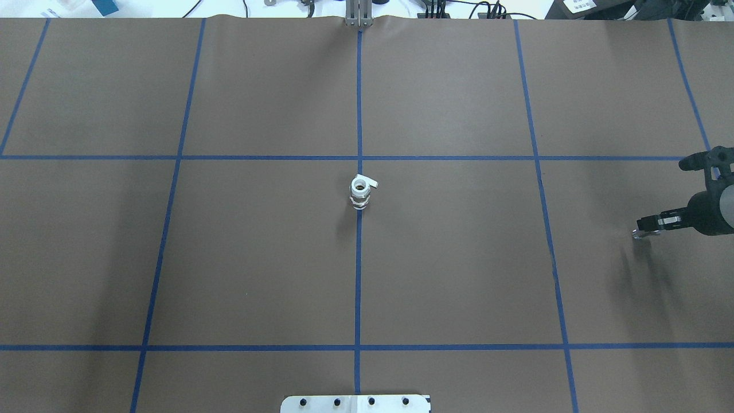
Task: Assemble PPR valve and pipe with both arms
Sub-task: 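Reach the right gripper down and grasp the chrome valve body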
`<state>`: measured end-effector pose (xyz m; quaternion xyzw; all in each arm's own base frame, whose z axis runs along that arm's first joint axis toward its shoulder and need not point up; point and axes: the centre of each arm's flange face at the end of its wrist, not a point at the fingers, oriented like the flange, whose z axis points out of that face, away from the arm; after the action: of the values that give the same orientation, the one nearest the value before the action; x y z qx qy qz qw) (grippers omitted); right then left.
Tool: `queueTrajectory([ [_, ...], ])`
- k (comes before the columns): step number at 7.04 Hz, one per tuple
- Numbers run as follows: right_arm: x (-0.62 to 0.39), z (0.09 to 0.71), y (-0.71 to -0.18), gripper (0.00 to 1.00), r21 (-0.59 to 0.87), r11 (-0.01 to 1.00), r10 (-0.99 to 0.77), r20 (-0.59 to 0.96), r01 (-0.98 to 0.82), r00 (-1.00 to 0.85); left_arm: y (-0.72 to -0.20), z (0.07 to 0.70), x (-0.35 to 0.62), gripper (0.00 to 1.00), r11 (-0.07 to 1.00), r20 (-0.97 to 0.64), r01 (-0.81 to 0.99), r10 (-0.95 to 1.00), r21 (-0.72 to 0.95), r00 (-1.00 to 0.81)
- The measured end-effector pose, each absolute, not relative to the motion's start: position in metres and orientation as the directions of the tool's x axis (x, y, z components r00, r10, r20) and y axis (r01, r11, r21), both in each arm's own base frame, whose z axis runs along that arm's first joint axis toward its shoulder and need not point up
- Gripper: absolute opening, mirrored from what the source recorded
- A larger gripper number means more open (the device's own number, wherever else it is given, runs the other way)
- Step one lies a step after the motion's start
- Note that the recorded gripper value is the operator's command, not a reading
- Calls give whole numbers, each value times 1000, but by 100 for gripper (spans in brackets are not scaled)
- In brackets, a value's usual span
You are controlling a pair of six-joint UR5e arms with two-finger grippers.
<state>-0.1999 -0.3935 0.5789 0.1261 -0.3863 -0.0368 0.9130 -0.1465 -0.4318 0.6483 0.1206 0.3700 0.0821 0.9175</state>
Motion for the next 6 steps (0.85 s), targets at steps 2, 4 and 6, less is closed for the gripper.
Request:
queueTrajectory([
  [2,-201,581,-393,55,257,966,-167,692,-24,702,-432,648,-146,100,957,-659,-61,240,283,713],
  [4,-204,584,-391,49,254,967,-170,689,-15,705,-432,648,-146,100,957,-659,-61,241,283,713],
  [6,-205,586,-391,0,251,968,-170,687,-12,706,-432,647,-147,100,957,-658,-61,242,285,713],
])
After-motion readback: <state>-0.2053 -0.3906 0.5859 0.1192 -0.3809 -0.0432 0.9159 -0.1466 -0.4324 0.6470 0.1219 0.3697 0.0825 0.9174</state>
